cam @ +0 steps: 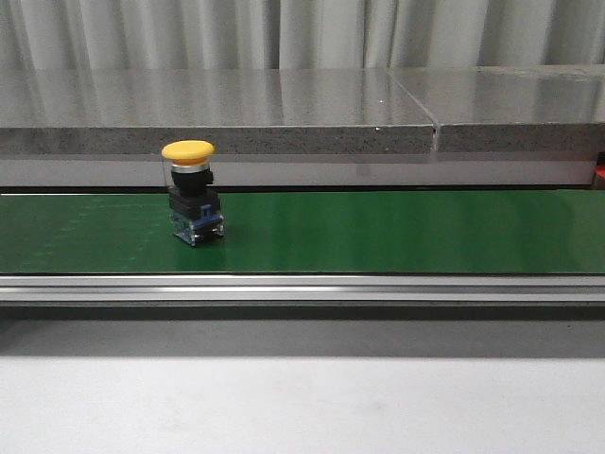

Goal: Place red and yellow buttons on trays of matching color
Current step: 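Close the right gripper on the red button and lift it, then lower the red button into the red tray and open the right gripper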

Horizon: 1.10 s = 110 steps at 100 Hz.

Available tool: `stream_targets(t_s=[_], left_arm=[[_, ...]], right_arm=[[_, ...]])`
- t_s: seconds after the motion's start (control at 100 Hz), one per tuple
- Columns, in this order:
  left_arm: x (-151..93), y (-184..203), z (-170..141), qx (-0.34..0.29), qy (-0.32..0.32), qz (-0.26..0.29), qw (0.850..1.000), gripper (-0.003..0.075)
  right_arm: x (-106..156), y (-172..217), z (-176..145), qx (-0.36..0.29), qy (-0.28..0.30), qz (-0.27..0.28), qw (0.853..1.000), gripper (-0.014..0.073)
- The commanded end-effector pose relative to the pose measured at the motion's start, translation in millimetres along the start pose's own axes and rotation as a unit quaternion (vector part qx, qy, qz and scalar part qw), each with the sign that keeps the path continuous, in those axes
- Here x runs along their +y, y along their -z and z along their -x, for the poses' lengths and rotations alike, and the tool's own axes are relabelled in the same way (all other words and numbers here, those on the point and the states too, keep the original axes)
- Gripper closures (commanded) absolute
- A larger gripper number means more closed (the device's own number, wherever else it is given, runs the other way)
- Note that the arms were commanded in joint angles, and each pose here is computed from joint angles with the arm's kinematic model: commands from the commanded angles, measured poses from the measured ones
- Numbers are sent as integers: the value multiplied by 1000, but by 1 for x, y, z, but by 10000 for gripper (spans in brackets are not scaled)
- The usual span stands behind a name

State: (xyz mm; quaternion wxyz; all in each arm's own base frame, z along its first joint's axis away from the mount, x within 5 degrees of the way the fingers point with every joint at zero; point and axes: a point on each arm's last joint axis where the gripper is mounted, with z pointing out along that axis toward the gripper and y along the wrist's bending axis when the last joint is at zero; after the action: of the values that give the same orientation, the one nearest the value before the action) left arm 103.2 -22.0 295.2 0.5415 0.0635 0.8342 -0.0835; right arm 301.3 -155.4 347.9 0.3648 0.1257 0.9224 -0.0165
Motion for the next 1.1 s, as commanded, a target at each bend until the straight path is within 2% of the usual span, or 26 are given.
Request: stream_targets(t_s=[0.0, 0.17, 0.31, 0.49, 0.82, 1.09], left_arm=[[-1, 4, 15, -53, 6, -2, 999, 739], [-1, 4, 15, -53, 6, -2, 999, 739], [-1, 4, 15, -53, 6, -2, 999, 739], [-1, 4, 15, -53, 6, -2, 999, 739], [-1, 4, 15, -53, 6, -2, 999, 739], [-1, 4, 15, -53, 6, -2, 999, 739]], right_arm=[[-23, 2, 11, -32, -23, -25, 999, 505], [-63, -35, 2, -18, -67, -53, 996, 505], [-81, -62, -5, -10, -84, -66, 994, 505], [-90, -90, -11, -11, -92, -75, 993, 505], [-100, -118, -10, -22, -110, -78, 991, 505], [-96, -134, -11, -16, -107, -71, 992, 505]])
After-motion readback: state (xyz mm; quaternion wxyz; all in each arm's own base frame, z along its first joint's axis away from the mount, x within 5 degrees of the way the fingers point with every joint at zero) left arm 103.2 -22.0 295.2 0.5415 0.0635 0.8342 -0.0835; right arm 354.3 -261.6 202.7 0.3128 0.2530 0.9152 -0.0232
